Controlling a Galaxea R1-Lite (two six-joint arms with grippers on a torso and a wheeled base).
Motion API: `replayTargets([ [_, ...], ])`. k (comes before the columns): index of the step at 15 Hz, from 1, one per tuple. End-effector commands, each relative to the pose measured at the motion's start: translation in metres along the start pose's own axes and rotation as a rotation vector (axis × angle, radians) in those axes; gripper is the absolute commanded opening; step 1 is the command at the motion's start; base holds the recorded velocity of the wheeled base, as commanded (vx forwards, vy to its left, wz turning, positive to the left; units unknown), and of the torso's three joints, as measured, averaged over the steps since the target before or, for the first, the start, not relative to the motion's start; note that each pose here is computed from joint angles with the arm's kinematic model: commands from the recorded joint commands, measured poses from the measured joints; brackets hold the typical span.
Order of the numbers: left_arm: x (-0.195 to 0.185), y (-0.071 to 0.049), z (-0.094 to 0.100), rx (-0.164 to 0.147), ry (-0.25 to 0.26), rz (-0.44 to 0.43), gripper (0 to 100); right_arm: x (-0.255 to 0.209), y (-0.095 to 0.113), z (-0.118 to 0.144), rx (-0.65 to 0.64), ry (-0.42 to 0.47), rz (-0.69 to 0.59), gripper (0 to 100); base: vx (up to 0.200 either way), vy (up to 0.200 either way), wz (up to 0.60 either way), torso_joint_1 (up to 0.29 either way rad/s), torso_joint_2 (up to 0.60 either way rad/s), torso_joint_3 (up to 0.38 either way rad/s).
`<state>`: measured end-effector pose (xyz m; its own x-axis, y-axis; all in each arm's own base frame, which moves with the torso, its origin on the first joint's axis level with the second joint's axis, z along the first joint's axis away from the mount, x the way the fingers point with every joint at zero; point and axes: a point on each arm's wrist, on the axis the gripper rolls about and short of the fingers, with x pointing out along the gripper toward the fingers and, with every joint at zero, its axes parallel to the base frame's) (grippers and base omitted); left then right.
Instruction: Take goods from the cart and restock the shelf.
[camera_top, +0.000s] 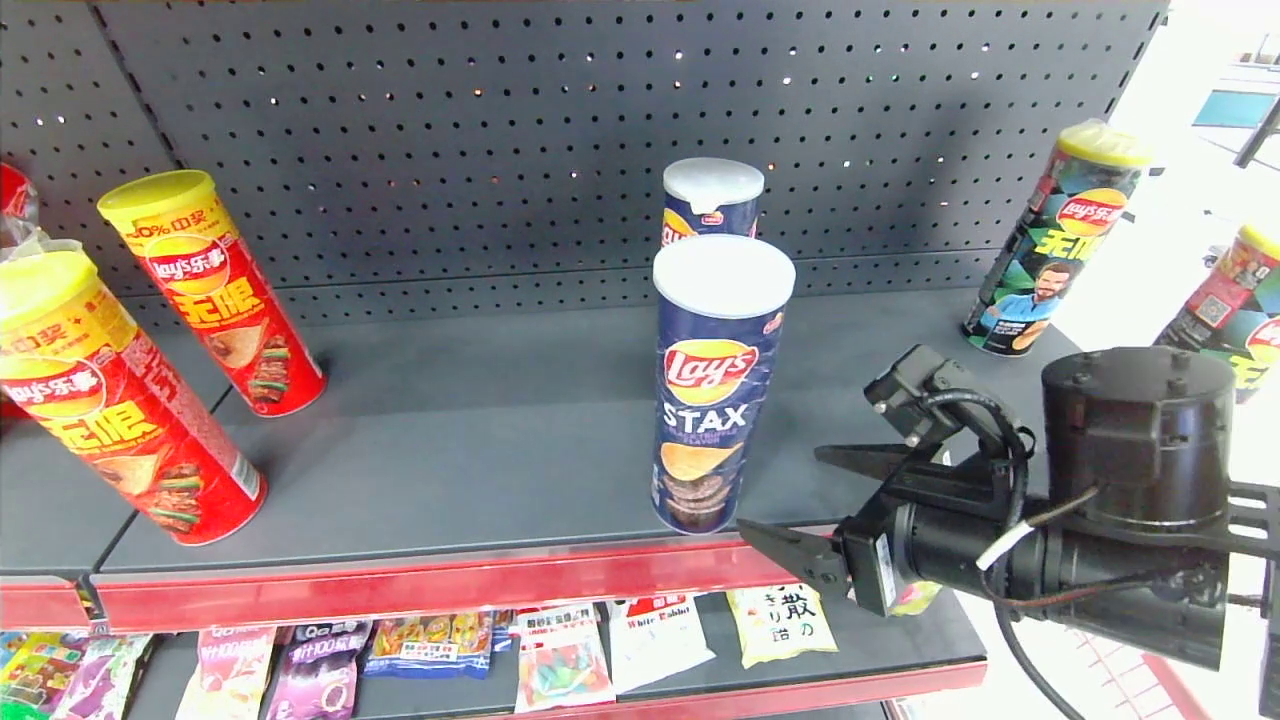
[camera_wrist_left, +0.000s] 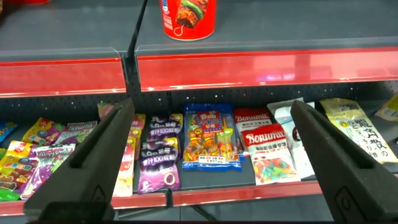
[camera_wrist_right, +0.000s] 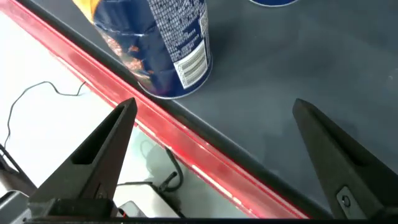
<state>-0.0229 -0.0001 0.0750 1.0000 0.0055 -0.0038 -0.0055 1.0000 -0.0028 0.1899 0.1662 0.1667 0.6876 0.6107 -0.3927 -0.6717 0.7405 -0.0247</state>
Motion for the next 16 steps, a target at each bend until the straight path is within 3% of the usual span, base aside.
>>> replayTargets([
  [1,0.0,0.0,0.0,0.0,0.001,0.001,100,0.008,0.0,0.002,-0.003,0.006,0.002,100,0.0,0.0,0.0,0.0,0.0,0.0],
  [16,0.0,0.0,0.0,0.0,0.001,0.002,100,0.017,-0.008,0.007,0.006,0.001,-0.034,100,0.0,0.0,0.0,0.0,0.0,0.0],
])
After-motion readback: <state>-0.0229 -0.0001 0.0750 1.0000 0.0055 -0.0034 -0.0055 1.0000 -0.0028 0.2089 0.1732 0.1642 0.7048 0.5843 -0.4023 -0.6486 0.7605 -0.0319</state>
